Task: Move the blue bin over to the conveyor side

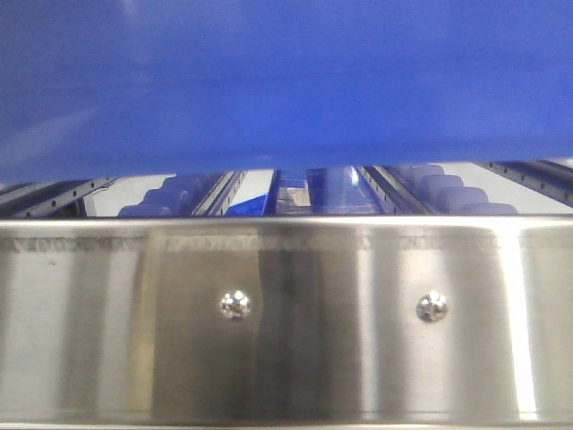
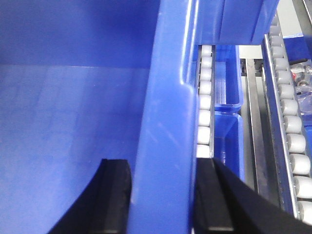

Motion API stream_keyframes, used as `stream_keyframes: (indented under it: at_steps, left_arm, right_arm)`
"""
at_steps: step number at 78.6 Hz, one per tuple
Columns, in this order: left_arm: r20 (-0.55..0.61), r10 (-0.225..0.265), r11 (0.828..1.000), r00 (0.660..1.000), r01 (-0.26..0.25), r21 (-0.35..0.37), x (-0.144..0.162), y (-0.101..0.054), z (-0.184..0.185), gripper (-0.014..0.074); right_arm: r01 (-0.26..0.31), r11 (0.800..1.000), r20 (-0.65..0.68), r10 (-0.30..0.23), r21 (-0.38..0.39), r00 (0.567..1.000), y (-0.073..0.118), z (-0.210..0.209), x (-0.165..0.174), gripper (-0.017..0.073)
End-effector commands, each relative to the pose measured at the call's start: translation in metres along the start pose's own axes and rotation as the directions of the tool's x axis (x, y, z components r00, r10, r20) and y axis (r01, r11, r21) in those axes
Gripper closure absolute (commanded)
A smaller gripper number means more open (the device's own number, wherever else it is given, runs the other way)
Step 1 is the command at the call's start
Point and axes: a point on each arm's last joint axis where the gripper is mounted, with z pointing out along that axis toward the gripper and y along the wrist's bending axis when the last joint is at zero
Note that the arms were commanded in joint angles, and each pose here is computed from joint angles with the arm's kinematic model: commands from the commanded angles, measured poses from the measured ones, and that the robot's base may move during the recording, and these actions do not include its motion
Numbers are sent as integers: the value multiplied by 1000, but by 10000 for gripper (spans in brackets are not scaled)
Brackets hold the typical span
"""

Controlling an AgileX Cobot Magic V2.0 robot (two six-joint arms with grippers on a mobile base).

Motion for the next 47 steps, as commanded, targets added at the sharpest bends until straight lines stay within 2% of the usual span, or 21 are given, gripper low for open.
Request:
stream_keyframes:
  at_steps: [1,47]
  left_arm:
    - [111,32,999,993,-28,-39,-6,3,-12,604]
    - [111,32,999,993,-28,-39,-6,3,-12,604]
  right_arm:
    - [42,998,119,-48,55,992,-4,-9,-9,641]
    - [42,998,119,-48,55,992,-4,-9,-9,641]
